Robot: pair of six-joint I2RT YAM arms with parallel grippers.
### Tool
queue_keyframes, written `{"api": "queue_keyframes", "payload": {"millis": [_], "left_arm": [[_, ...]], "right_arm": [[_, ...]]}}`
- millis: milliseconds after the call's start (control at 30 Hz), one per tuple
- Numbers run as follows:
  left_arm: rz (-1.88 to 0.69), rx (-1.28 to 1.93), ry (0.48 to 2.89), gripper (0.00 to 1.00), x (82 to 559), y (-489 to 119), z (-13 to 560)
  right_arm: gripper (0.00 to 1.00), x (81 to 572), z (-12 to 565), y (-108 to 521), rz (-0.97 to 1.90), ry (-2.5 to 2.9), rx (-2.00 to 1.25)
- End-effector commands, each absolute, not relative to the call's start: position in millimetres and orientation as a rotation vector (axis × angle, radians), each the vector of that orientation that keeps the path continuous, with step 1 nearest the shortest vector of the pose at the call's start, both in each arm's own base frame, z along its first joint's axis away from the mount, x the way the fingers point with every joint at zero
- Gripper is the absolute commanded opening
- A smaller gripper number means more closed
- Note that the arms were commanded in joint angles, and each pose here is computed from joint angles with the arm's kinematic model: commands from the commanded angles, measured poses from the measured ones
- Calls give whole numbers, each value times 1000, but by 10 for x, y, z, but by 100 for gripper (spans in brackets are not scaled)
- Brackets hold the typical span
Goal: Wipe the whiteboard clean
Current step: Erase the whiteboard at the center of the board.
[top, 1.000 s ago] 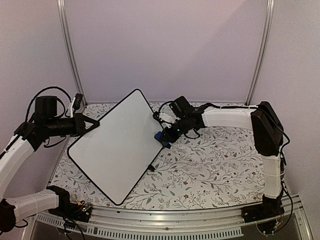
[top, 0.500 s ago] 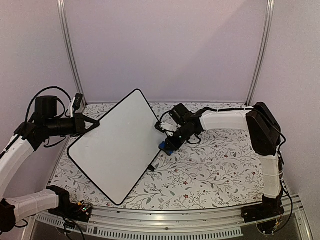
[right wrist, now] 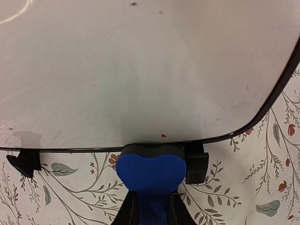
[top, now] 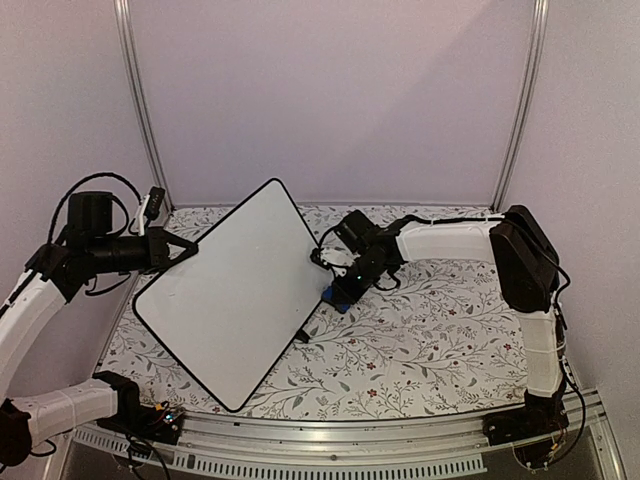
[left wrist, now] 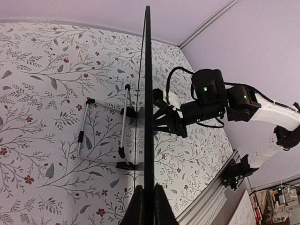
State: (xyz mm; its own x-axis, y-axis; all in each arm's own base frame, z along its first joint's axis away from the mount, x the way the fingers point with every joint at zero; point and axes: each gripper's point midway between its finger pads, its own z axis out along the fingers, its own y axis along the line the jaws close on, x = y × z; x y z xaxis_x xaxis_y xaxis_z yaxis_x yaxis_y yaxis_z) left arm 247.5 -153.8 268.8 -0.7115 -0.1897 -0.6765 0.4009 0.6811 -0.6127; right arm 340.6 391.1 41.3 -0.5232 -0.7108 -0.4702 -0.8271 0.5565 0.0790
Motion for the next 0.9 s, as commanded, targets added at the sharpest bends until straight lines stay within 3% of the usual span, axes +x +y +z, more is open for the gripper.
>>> {"api": "queue_keyframes", "payload": {"millis": [0,567,867], "left_arm": [[-1058,261,2049,0,2328,-1615,3072],[-1061,261,2066,0,2225,-1597,3051],[-1058,265,2061,0,2206,-1591,3073]], "right_arm": [[9,3521,682,3873,369,2362,-1193],[9,3222,979,4176,477,2240,-1272],[11,3345,638,4147,400,2334,-1281]]}}
